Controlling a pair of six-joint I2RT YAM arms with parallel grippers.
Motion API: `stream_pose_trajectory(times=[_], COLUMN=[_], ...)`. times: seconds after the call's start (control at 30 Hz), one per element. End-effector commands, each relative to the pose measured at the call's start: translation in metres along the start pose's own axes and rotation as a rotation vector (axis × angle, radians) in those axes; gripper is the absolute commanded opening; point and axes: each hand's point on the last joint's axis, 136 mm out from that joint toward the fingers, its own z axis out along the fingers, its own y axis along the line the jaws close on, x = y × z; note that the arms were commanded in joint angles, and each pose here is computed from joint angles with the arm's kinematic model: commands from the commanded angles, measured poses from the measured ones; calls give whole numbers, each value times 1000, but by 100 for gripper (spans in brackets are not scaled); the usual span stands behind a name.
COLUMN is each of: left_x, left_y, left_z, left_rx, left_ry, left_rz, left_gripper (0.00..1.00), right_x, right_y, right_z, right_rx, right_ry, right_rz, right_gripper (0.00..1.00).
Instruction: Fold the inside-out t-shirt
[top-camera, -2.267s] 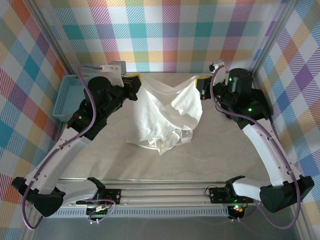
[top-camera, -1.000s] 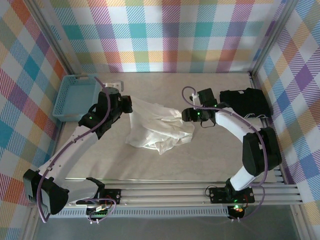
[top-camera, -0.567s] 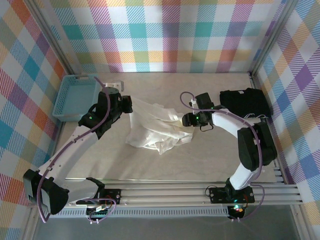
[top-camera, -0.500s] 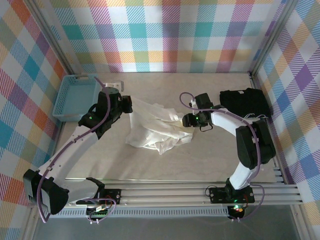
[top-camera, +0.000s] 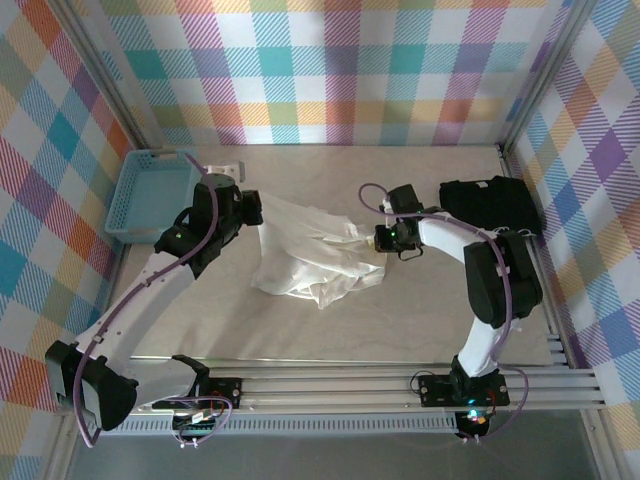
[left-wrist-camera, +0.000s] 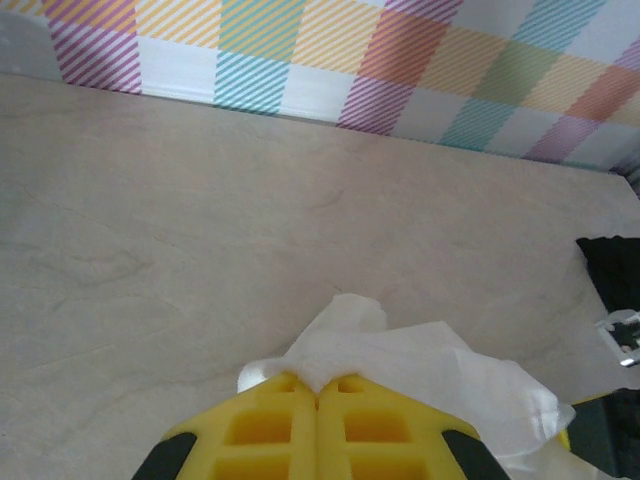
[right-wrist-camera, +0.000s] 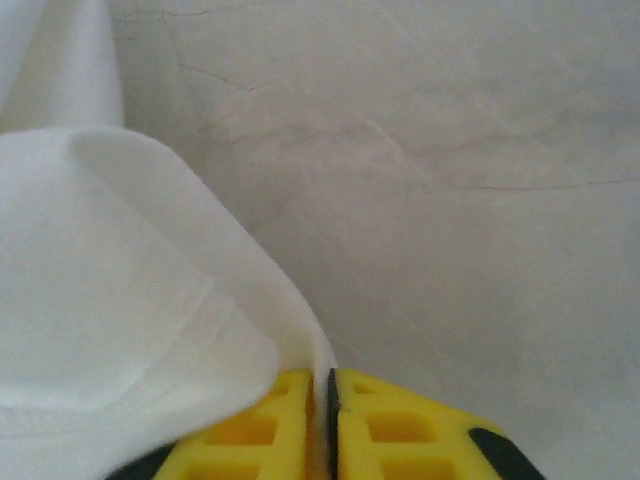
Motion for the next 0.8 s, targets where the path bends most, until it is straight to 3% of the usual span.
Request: stream_pose_trajectory(times=[0.0, 0.17, 0.4, 0.6, 0.77], left_x=[-21, -45, -105, -151, -174], left_y=[10, 14, 6, 17, 33], left_z=[-14, -27, -73, -137, -206], left_rx=[-31, -52, -39, -92, -128], left_ry=[-65, -129, -285, -457, -610], left_rz=[-50, -95, -117, -128, -170], left_gripper=[0, 0, 0, 0, 0], right_x=[-39, -70, -117, -124, -99], right_y=[2, 12, 64, 75, 78], right_z=[-48, -126, -276, -360, -443], right_rx=[8, -9, -158, -145, -154], right_ry=[-163, -354, -676, -857, -1067], right_rz=[-10, -31, -136, -194, -200], right_gripper=[1, 0, 4, 0, 0])
